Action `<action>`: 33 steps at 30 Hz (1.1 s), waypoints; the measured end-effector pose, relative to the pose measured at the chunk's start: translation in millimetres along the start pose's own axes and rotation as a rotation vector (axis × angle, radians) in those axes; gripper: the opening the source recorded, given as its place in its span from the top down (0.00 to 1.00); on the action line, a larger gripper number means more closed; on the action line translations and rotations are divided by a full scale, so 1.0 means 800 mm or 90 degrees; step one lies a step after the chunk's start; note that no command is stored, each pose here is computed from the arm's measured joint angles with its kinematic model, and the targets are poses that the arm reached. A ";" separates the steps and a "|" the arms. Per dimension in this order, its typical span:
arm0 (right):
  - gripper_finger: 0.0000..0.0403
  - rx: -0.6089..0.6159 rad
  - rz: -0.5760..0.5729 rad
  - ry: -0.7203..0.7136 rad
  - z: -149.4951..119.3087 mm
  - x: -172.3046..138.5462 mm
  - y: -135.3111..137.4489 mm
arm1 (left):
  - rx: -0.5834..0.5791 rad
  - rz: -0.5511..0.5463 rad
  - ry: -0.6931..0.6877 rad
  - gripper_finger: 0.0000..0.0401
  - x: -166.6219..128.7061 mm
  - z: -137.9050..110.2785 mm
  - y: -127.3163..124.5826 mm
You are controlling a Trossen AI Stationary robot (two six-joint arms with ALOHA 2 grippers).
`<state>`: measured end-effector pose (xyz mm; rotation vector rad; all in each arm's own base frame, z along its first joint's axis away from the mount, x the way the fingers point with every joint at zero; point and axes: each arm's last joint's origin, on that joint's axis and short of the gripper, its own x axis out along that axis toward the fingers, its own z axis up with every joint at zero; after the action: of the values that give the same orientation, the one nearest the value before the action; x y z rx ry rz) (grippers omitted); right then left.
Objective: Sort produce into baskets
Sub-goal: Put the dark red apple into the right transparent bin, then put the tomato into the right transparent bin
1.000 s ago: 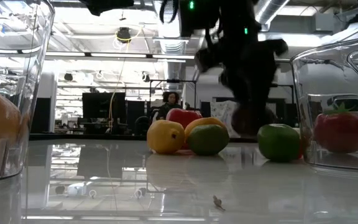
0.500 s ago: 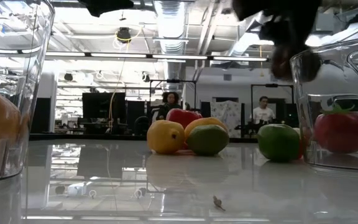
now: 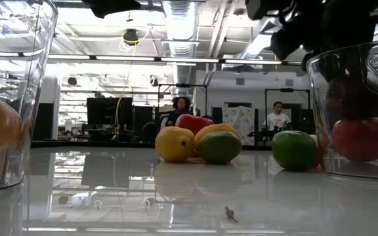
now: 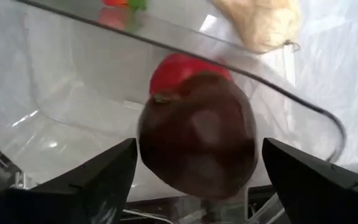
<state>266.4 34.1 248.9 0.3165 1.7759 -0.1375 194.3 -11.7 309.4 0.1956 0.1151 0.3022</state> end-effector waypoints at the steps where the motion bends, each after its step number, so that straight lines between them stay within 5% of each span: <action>1: 0.06 0.005 0.000 0.002 0.001 0.001 -0.003 | 0.000 0.000 0.000 0.30 0.000 0.000 0.000; 9: 0.05 0.014 -0.001 0.005 -0.003 -0.027 -0.004 | 0.002 0.000 0.000 0.30 0.000 0.000 0.000; 19: 0.05 -0.018 -0.117 -0.177 0.026 -0.054 -0.014 | -0.001 0.000 0.000 0.30 0.000 0.000 0.000; 33: 0.05 0.010 -0.221 -0.490 0.109 -0.052 -0.136 | 0.002 -0.002 0.006 0.30 0.000 -0.001 0.000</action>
<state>325.0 -98.8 260.8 -0.0474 1.0477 -0.4560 194.3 -11.8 308.5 0.1972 0.1244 0.3005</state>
